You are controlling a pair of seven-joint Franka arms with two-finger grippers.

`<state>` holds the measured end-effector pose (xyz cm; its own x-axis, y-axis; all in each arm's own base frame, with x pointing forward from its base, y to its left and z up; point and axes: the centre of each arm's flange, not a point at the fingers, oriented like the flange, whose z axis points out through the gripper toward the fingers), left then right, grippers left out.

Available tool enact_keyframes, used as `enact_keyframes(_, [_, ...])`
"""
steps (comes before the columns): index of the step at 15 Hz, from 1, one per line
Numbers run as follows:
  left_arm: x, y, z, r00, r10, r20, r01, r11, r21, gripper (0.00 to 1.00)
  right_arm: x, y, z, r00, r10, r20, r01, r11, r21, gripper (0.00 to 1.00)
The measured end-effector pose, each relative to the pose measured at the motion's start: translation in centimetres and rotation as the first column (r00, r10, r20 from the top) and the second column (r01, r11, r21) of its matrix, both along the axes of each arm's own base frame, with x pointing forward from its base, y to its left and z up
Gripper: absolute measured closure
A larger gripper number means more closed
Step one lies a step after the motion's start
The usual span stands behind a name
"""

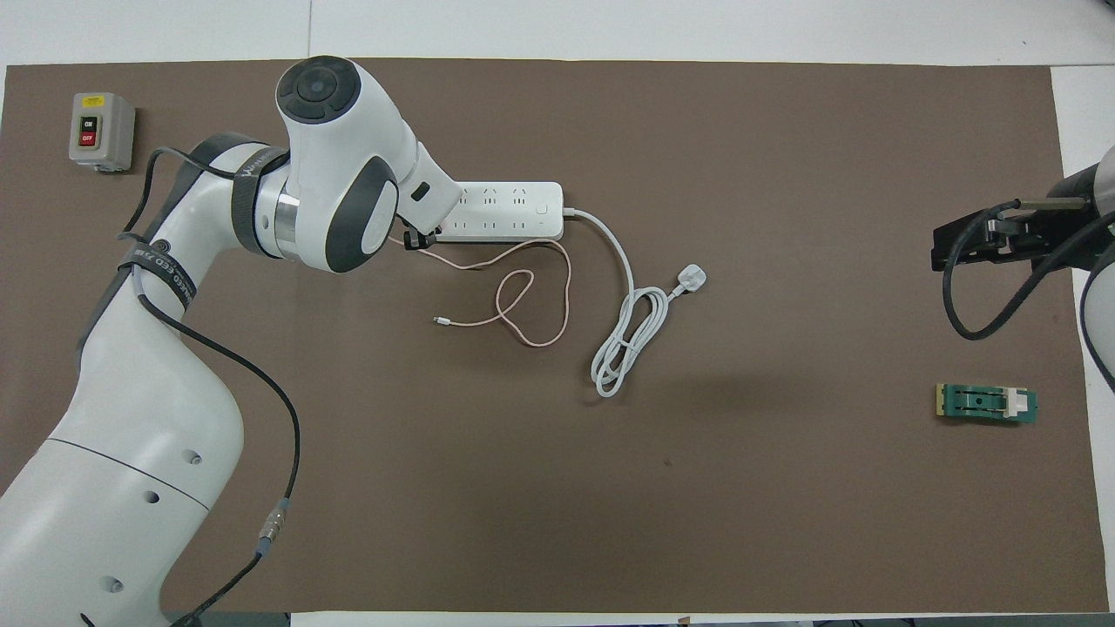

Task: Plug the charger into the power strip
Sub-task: 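Push the charger prongs into the power strip socket with the left gripper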

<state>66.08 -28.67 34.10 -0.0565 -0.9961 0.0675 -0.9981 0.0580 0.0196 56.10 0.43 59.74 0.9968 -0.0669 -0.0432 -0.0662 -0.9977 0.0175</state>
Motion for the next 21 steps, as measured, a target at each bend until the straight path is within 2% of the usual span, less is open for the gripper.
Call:
enact_keyframes(4, [-0.1, -0.1, -0.1, 0.999, -0.045, 0.005, 0.045, 0.999, 0.003, 0.67, 0.0, 0.0, 0.0, 1.0, 0.0, 0.0, 0.0, 1.0, 0.0, 0.0])
enact_keyframes(18, [-0.1, 0.1, -0.6, 1.0, -0.01, 0.002, 0.01, 1.0, -0.002, 0.68, 0.0, 0.0, 0.0, 1.0, 0.0, 0.0, 0.0, 1.0, 0.0, 0.0])
enact_keyframes(19, [0.0, 0.3, -0.6, 1.0, 0.002, -0.001, -0.002, 1.0, -0.011, 0.67, 0.0, 0.0, 0.0, 1.0, 0.0, 0.0, 0.0, 1.0, 0.0, 0.0])
enact_keyframes(21, [1.0, 2.0, 0.0, 0.999, 0.046, 0.003, -0.046, 0.998, -0.031, 0.47, 0.0, 0.0, 0.0, 1.0, 0.0, 0.0, 0.0, 1.0, 0.0, 0.0])
